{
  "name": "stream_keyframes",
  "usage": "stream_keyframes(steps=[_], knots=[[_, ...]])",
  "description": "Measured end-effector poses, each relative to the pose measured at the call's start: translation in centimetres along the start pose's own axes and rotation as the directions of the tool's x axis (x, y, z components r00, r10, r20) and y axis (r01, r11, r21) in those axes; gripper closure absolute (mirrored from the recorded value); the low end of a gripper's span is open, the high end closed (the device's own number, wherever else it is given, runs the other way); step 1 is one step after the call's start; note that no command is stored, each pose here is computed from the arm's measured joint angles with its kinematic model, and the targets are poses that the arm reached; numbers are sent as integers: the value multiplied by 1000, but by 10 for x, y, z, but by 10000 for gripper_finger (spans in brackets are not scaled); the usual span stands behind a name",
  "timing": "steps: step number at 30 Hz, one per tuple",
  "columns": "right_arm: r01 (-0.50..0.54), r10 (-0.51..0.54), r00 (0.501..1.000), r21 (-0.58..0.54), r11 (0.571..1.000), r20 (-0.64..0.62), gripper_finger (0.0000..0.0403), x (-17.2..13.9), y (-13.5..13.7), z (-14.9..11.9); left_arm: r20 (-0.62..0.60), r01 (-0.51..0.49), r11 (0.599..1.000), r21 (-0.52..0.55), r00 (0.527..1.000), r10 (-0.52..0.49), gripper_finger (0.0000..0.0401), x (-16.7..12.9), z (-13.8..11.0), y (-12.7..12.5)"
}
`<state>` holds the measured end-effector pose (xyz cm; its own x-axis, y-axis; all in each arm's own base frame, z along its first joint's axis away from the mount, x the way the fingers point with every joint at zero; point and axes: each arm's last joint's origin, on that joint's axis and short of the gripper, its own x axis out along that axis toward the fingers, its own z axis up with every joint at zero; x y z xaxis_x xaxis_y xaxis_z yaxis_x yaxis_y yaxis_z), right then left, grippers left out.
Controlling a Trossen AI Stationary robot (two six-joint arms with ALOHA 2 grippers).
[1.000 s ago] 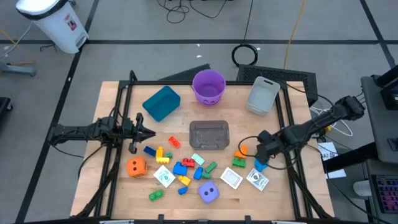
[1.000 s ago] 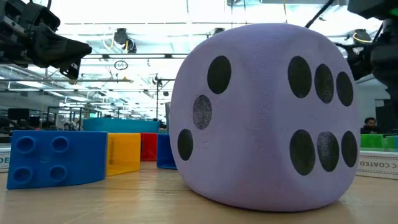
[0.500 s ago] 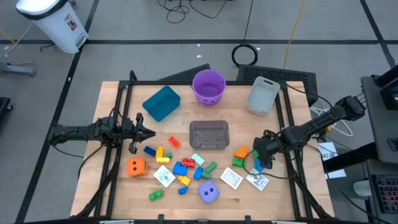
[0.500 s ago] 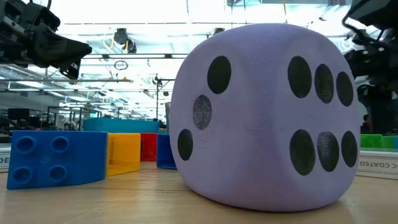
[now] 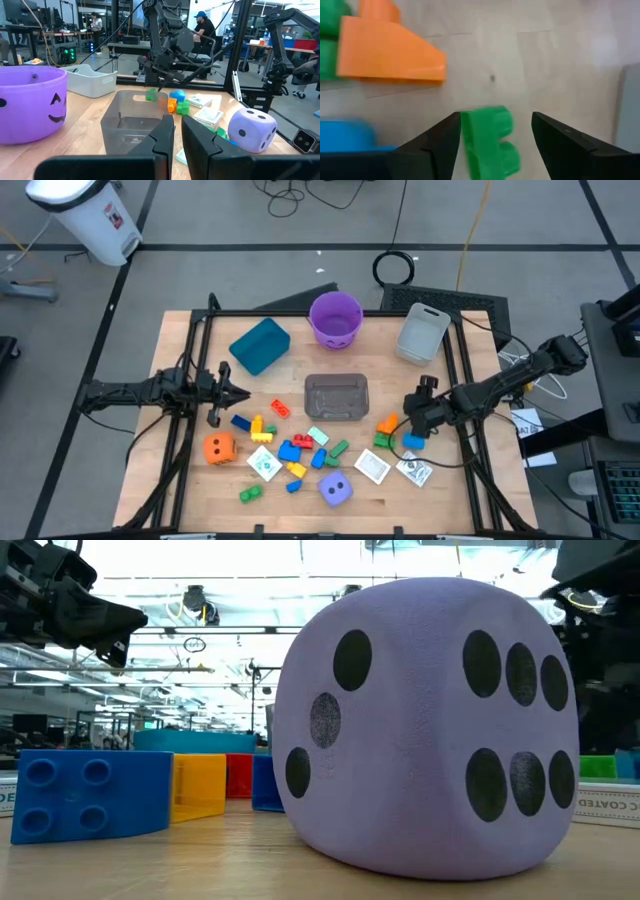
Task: Pick & Place Toys
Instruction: Put the top green game piece into the white bin
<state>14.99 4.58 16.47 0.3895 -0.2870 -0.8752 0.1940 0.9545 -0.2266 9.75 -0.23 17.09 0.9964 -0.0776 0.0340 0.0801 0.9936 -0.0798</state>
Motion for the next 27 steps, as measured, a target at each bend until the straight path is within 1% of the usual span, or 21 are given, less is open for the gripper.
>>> stream_keyframes(steps=[3,9,10,14,18,22,27], knots=[[-11,12,1000,2,1000,-29,176,1,-3,0,0,0,1000,0,1000,0,359,0,0,0],[15,-13,999,35,999,-51,177,9,-13,3,-1,0,1000,0,1000,0,359,0,0,0],[6,-3,998,49,999,-63,177,12,-14,2,-1,0,1000,0,1000,0,359,0,0,0],[-93,105,989,115,989,-106,177,30,-16,-7,0,0,1000,0,1000,0,359,0,0,0],[-103,121,987,162,982,-107,179,42,-18,-15,0,0,1000,0,1000,0,359,0,0,0],[-98,123,987,228,969,-101,200,43,-21,-15,-2,0,1000,0,1000,0,359,0,0,0],[-110,132,989,263,958,-66,251,38,-22,-8,-2,0,1000,0,1000,0,359,0,0,0]])
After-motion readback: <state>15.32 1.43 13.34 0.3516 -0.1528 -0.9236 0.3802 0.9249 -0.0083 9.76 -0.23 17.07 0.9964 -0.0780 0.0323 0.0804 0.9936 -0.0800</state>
